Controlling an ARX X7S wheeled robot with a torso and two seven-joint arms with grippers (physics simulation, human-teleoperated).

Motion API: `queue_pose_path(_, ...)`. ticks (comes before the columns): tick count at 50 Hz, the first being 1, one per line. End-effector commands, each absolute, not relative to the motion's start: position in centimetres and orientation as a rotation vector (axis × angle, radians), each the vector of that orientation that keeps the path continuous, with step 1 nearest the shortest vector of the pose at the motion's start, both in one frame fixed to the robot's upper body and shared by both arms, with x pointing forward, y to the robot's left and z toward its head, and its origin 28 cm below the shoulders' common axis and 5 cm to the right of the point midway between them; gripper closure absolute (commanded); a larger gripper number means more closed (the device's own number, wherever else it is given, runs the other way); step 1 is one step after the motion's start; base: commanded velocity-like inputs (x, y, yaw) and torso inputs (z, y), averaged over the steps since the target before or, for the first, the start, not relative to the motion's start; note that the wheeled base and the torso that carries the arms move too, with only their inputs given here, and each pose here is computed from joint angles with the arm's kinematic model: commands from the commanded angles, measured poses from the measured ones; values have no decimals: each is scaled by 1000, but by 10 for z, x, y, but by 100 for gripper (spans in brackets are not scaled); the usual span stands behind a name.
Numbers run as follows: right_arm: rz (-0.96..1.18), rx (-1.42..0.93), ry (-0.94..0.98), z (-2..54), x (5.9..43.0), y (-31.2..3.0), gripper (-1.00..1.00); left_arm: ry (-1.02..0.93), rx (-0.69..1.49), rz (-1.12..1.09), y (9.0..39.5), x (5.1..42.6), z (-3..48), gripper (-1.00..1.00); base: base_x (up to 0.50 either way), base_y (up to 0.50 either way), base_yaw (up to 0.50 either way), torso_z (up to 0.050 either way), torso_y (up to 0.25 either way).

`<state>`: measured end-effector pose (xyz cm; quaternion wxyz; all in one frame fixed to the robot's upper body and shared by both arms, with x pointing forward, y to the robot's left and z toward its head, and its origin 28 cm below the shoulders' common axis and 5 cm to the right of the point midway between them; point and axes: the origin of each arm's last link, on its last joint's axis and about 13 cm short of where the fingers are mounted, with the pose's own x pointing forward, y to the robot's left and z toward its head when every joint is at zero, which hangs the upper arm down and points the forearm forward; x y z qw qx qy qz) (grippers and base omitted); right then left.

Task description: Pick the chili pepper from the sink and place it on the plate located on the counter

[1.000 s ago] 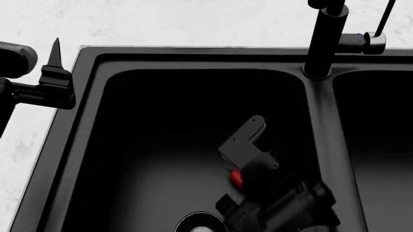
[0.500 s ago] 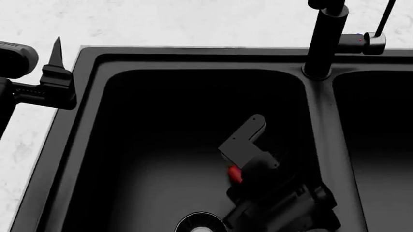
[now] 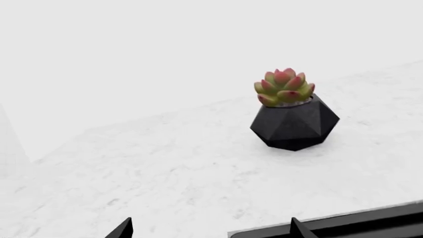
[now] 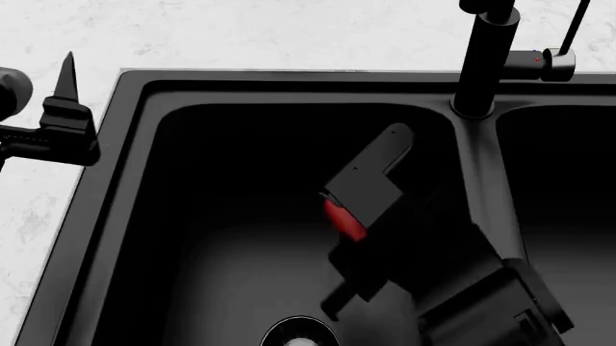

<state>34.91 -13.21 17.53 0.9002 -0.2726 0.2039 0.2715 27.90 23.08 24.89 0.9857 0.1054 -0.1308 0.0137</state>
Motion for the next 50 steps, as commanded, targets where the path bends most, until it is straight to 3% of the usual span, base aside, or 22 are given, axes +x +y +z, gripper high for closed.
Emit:
queue_pose_path(1,584,-503,309,204,319,-137,100,-273,201,32,232,276,250,-100,0,0,0,0,0)
queue_pose_path(19,569,-383,206,222,304,-144,100,-287,180,16,234,270,250,-100,1,0,0,0,0)
queue_pose_path(50,549,-382,174,232,299,-143,100,-312,175,6,236,264,254,-100,-42,0,0,0,0)
